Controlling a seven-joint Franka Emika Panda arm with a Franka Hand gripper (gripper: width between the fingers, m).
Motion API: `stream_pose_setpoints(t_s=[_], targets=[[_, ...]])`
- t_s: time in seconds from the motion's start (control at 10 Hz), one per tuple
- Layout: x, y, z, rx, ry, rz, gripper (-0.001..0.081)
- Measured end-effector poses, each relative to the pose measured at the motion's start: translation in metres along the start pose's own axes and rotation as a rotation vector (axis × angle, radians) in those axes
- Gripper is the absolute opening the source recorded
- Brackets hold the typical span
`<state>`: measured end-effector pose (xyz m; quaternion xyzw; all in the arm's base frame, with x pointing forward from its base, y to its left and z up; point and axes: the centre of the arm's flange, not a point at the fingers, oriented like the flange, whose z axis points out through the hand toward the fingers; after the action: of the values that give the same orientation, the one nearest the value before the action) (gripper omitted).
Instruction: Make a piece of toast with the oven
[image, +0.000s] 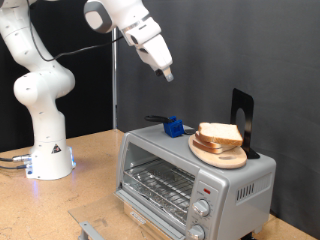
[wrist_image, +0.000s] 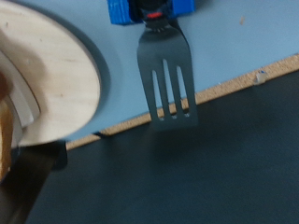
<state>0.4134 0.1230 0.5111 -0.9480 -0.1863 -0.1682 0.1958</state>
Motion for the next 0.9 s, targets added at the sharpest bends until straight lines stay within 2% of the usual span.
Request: stream_pose_setpoints(t_s=[0.4,0.9], targets=[[-0.002,0.011,0.031,-0.042,-0.053,-0.003,0.0682],[-0.011,0.021,0.072,-0.053,-0.094,-0.021,0.0682]])
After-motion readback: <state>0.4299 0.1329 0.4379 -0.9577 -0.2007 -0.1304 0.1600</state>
